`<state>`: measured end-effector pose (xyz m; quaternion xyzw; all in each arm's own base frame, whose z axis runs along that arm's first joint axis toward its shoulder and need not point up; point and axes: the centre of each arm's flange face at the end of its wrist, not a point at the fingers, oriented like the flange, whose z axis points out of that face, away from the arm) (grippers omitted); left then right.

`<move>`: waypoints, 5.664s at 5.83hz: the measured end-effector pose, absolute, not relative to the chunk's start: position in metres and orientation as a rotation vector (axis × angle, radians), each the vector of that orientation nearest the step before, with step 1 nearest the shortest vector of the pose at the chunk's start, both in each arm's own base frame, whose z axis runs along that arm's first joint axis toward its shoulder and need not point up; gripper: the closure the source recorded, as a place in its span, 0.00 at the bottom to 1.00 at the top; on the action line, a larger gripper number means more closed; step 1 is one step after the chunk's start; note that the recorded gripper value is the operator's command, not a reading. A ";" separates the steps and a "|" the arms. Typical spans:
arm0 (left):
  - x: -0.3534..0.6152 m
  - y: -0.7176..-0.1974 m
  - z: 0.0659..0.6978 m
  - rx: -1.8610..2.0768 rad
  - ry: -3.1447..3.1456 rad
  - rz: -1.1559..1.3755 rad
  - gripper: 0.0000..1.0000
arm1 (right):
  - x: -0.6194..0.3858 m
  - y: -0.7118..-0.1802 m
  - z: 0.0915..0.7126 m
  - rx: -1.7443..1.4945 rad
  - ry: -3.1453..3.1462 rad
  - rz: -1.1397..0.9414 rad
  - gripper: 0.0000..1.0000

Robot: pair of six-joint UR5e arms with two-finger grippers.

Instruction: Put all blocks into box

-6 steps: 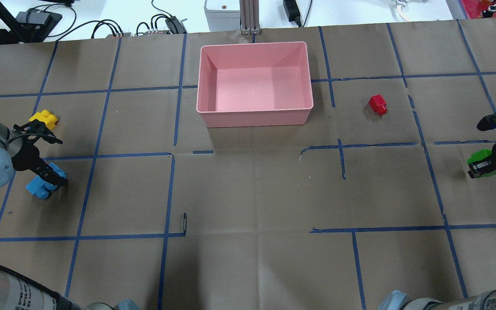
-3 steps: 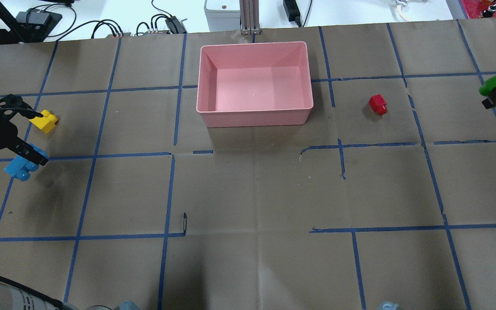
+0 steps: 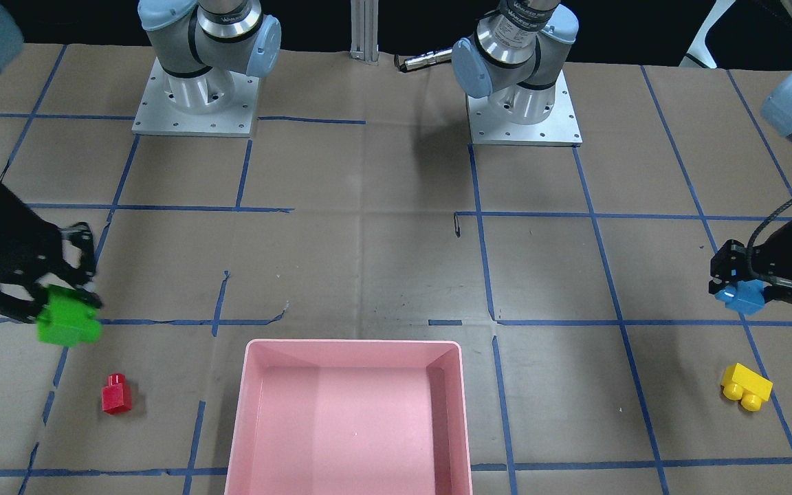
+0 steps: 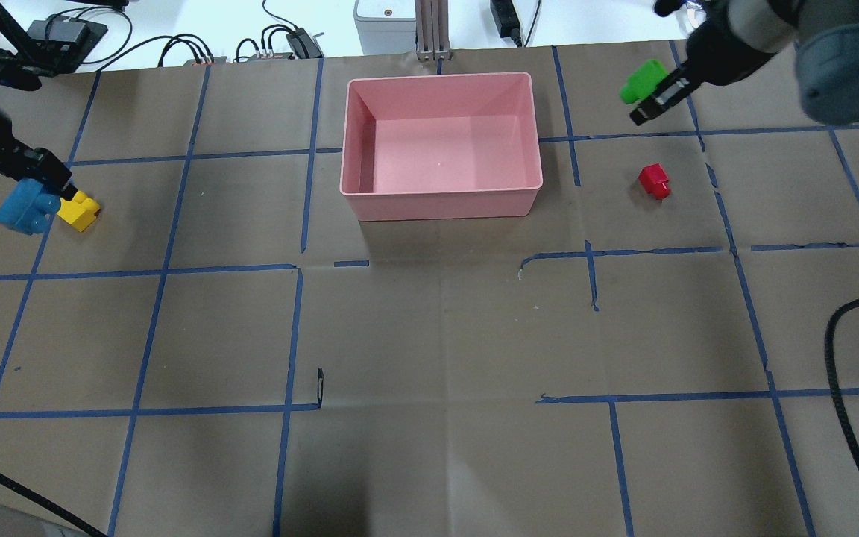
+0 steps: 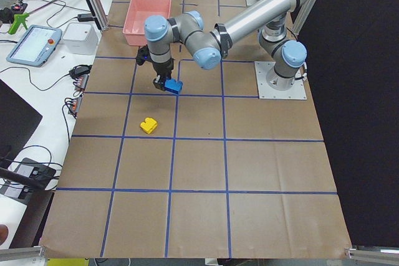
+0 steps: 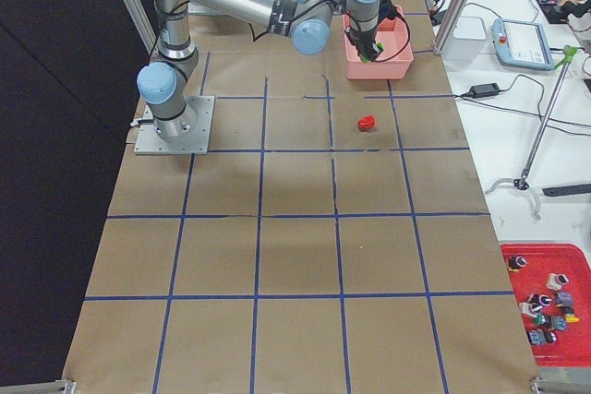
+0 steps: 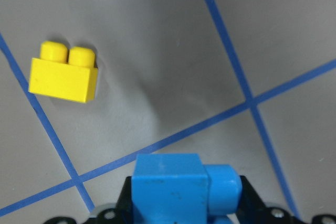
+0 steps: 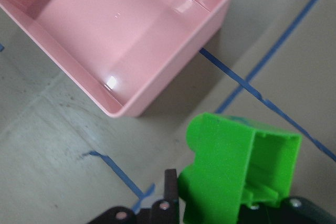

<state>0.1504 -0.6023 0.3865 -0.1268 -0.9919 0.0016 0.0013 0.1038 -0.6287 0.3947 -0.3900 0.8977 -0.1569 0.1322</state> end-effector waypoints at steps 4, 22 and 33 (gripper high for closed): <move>0.051 -0.650 0.396 0.088 -3.050 0.031 0.88 | 0.281 -0.698 0.349 -1.348 2.316 -0.468 0.00; 0.041 -0.728 0.447 -0.038 -3.095 0.050 0.01 | 0.001 -0.650 0.190 -0.339 3.184 -0.140 0.18; 0.309 -0.679 0.284 1.440 -2.726 -0.110 0.01 | 0.033 -0.639 0.310 -0.301 3.035 -0.333 0.96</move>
